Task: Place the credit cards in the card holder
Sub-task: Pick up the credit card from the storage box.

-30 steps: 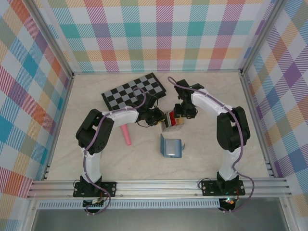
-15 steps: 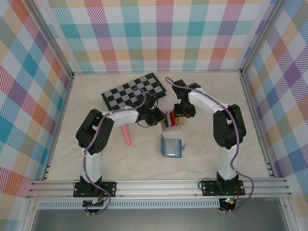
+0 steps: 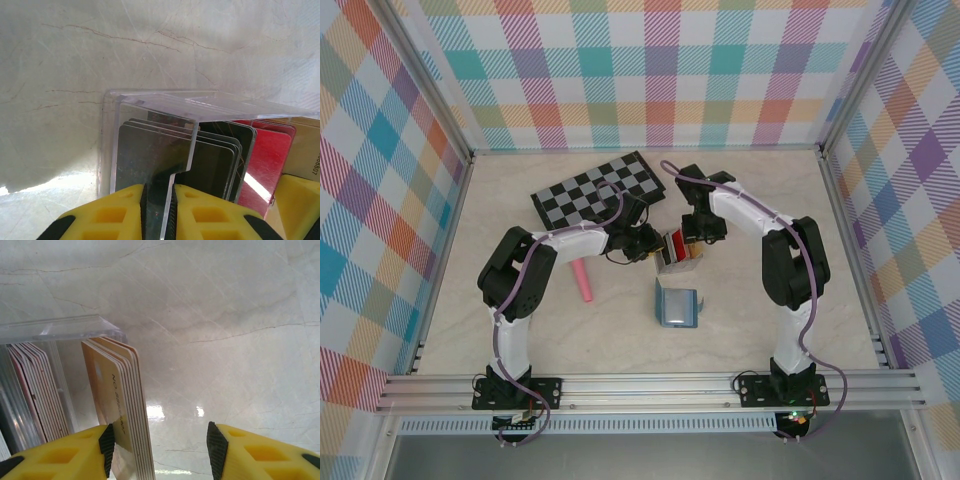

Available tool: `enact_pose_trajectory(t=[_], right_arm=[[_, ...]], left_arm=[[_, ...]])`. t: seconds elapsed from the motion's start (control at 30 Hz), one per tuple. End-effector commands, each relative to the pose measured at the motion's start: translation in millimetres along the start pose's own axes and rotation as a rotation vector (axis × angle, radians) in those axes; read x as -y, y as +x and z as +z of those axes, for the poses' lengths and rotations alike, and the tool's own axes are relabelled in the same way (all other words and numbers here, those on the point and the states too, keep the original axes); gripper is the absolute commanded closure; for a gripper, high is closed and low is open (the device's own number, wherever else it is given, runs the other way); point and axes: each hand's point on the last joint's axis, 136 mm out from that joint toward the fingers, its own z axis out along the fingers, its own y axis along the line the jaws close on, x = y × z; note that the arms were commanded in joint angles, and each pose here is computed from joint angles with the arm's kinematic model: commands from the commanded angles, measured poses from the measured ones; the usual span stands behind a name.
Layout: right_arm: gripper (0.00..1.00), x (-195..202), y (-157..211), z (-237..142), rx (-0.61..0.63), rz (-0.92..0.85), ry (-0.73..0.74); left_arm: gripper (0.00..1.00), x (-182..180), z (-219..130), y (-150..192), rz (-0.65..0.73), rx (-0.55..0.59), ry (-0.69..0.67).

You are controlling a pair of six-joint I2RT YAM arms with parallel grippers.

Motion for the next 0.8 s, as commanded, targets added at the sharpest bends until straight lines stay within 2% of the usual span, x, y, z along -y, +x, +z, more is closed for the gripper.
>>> enact_pose_trajectory(t=[0.0, 0.4, 0.53, 0.77], right_arm=[[0.48, 4.4, -2.1, -16.9, 0.020, -0.018, 0.012], [0.54, 1.7, -5.7, -28.4, 0.050, -0.038, 0.033], [0.60, 0.9, -5.3, -27.0, 0.043, -0.043, 0.036], [0.65, 2.7, -5.4, -27.3, 0.044, -0.044, 0.048]], left_arm=[[0.80, -22.4, 8.6, 8.9, -0.013, -0.020, -0.068], [0.80, -21.9, 9.2, 9.0, -0.013, -0.021, -0.067], [0.80, -21.9, 9.2, 9.4, -0.013, -0.024, -0.067], [0.80, -21.9, 10.1, 8.9, -0.016, -0.024, -0.066]])
